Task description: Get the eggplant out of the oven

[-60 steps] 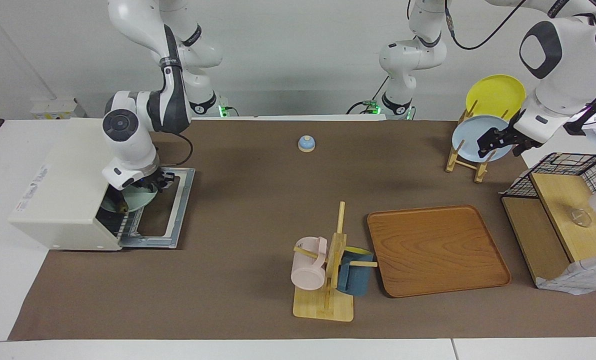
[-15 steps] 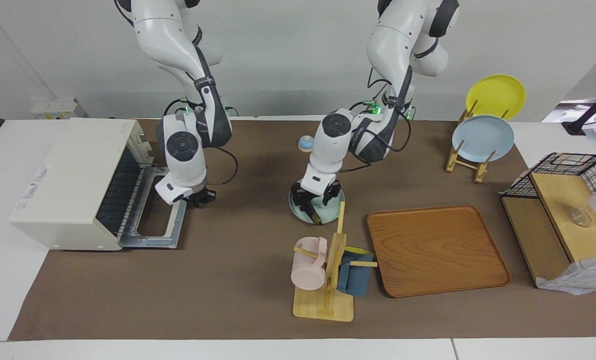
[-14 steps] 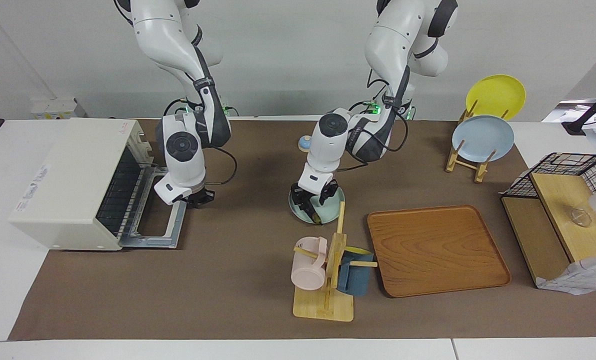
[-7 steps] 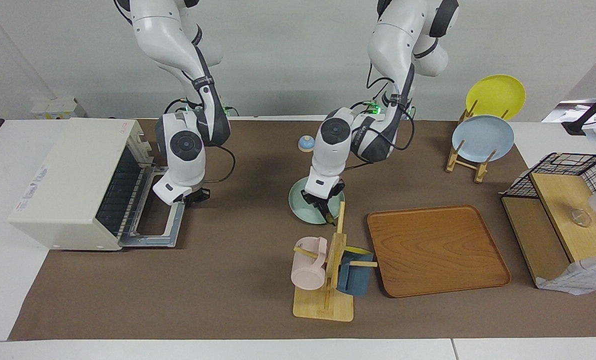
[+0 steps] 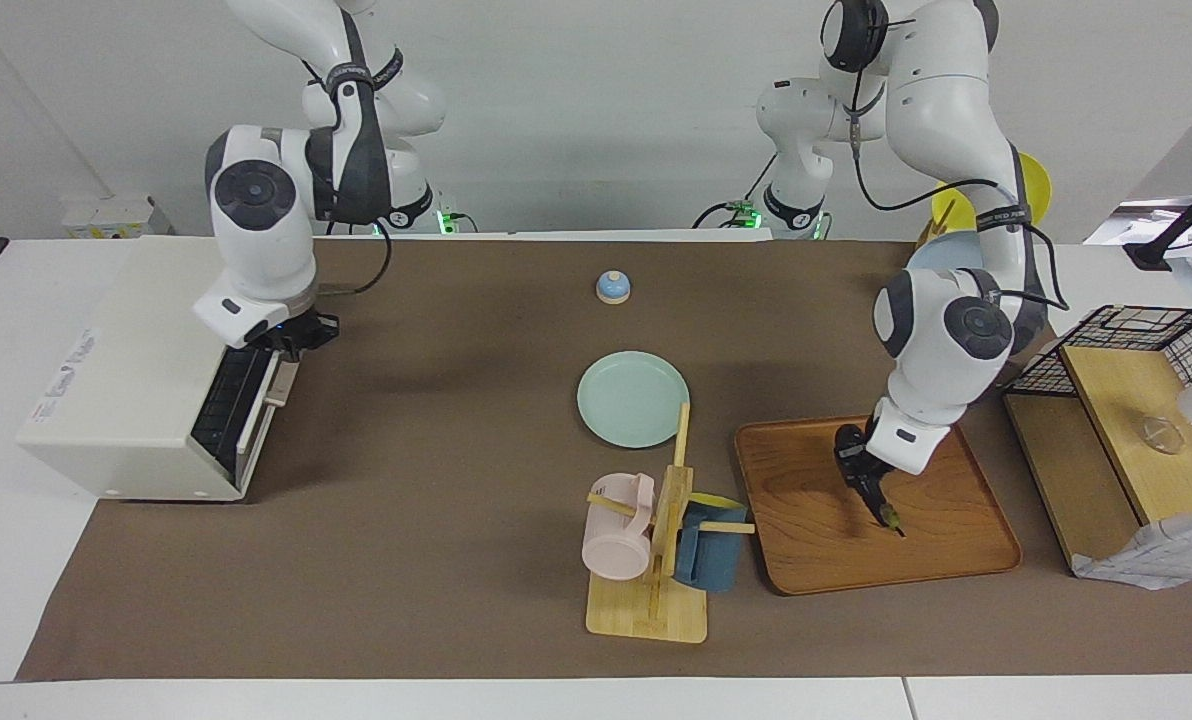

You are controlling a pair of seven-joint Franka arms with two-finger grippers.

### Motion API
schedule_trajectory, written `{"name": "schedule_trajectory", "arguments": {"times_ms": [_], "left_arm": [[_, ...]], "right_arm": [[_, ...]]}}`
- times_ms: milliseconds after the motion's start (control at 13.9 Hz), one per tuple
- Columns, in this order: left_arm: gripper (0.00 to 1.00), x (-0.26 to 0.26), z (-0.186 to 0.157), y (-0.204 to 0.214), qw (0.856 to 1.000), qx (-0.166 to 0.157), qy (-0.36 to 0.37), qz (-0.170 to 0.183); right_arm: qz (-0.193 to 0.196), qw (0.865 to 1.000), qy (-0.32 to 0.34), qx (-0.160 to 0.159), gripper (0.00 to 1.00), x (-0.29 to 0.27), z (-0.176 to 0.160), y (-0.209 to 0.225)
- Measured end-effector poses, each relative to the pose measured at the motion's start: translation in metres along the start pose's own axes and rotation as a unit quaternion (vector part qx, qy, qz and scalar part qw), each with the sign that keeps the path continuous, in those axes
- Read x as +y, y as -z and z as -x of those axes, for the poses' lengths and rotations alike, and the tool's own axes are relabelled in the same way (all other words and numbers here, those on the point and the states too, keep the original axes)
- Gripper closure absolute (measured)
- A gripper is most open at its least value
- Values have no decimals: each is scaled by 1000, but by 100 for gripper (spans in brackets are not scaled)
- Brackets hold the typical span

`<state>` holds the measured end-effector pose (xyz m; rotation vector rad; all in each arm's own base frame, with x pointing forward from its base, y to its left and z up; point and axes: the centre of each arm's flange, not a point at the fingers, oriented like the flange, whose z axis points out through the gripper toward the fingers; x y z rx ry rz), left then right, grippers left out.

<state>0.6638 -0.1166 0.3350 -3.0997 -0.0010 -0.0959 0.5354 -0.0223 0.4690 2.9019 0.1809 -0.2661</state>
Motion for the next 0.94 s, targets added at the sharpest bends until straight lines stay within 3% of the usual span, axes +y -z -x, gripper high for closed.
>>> {"name": "schedule_trajectory", "arguments": {"times_ms": [144,288,360,504,720,936], "left_arm": [[33,-1,-1,15,1000,-8,-2,-8],[7,-28,3,73,1000,-17,19,-14],[0,-41,12,112,999,-21,29,-15],[0,-68,47,195,998,-37,50,-15],[0,-93,93,272,998,-52,27,5],[0,-94,103,298,999,-52,12,8]], "right_arm": [[-66,997,-42,22,52,21,24,48],[-100,992,-70,40,30,60,64,112],[-107,990,-78,43,20,75,81,136],[-112,989,-84,41,0,87,94,159],[-113,990,-79,29,0,84,78,150],[-114,991,-71,16,0,76,54,131]]}}
